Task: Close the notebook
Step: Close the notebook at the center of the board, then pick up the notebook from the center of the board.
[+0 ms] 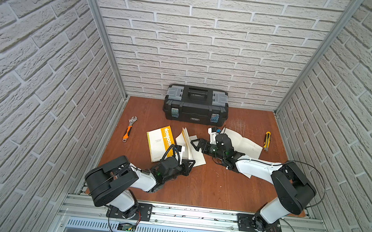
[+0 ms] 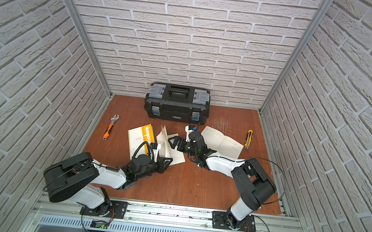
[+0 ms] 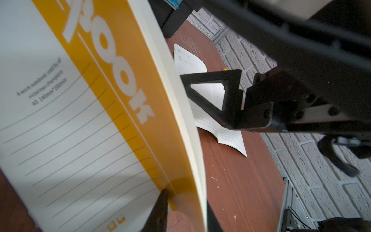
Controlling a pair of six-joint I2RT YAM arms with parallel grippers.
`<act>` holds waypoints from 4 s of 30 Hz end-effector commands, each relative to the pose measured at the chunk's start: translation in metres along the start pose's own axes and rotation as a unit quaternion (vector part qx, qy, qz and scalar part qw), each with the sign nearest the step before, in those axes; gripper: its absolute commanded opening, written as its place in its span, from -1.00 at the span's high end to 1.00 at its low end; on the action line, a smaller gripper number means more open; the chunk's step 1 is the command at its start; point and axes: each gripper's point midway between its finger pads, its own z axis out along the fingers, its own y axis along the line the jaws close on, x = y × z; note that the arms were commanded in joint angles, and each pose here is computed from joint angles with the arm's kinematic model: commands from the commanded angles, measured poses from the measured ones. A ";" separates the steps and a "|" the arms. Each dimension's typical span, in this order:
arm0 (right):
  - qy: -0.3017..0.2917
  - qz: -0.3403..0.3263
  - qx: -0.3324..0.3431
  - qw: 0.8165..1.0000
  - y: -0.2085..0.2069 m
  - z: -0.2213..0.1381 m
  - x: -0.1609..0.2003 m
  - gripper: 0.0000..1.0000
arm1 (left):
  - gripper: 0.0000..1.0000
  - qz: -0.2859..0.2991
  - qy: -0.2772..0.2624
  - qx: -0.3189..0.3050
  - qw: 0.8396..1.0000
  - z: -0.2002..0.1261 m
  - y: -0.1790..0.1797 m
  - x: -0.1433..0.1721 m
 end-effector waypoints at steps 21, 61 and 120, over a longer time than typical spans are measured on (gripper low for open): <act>-0.038 -0.030 -0.035 0.998 0.030 -0.013 -0.025 -1.00 | -0.13 0.026 0.011 0.026 0.999 0.025 -0.015 -0.008; 0.026 0.008 -0.012 1.000 -0.020 0.056 0.018 -1.00 | 0.03 -0.017 0.038 -0.068 0.997 0.006 0.003 -0.013; 0.032 0.018 -0.012 0.999 -0.032 0.047 0.025 -1.00 | 0.55 -0.300 -0.054 -0.048 0.951 0.033 0.084 -0.007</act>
